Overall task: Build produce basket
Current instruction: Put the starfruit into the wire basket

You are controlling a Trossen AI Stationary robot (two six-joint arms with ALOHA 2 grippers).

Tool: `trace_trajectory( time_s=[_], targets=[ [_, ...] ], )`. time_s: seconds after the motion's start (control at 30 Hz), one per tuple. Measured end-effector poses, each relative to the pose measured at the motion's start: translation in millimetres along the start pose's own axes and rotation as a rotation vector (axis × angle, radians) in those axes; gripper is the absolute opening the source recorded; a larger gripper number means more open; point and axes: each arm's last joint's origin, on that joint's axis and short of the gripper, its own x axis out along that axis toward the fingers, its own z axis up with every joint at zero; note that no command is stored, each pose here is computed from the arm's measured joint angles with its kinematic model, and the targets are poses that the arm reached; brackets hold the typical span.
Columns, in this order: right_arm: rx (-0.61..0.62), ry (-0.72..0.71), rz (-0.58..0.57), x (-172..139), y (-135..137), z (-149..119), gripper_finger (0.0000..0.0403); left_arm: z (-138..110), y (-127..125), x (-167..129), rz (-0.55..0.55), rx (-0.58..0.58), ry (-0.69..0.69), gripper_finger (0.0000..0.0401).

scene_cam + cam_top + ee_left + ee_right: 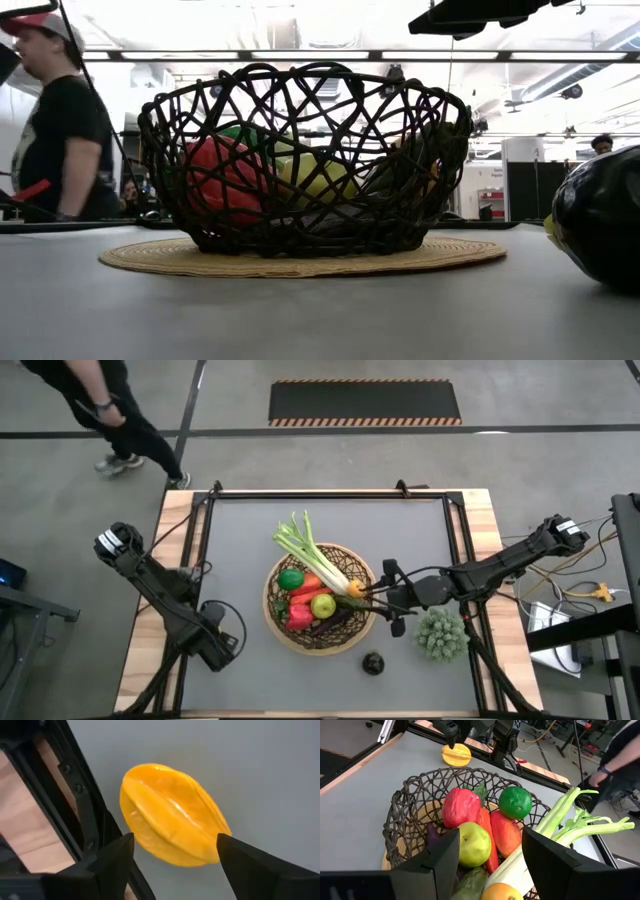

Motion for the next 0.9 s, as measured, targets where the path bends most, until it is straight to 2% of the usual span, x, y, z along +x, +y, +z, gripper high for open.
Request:
trace_trajectory(
  time_s=[0.13, 0.27, 0.4, 0.7, 0.9],
  targets=[
    [0.011, 0.005, 0.001, 0.1, 0.3, -1.2, 0.0201, -0.8, -3.7, 4.7, 0.016, 0.005, -0.014, 0.0256],
    [0.014, 0.01, 0.002, 0.3, 0.8, -2.9, 0.0201, -1.8, -6.8, 9.5, 0.037, 0.004, -0.023, 0.0219],
    [0.017, 0.012, 0.003, 0.4, 0.9, -3.4, 0.0201, -2.7, -9.7, 12.8, 0.046, 0.004, -0.027, 0.0164],
    [0.024, 0.014, 0.003, 0.5, 1.1, -3.9, 0.0201, -5.3, -15.4, 11.8, -0.007, 0.009, -0.004, 0.0016],
    [0.023, 0.018, 0.004, 0.7, 1.4, -5.3, 0.0201, -6.6, -16.4, 5.7, -0.007, 0.022, -0.005, 0.0011]
  ],
)
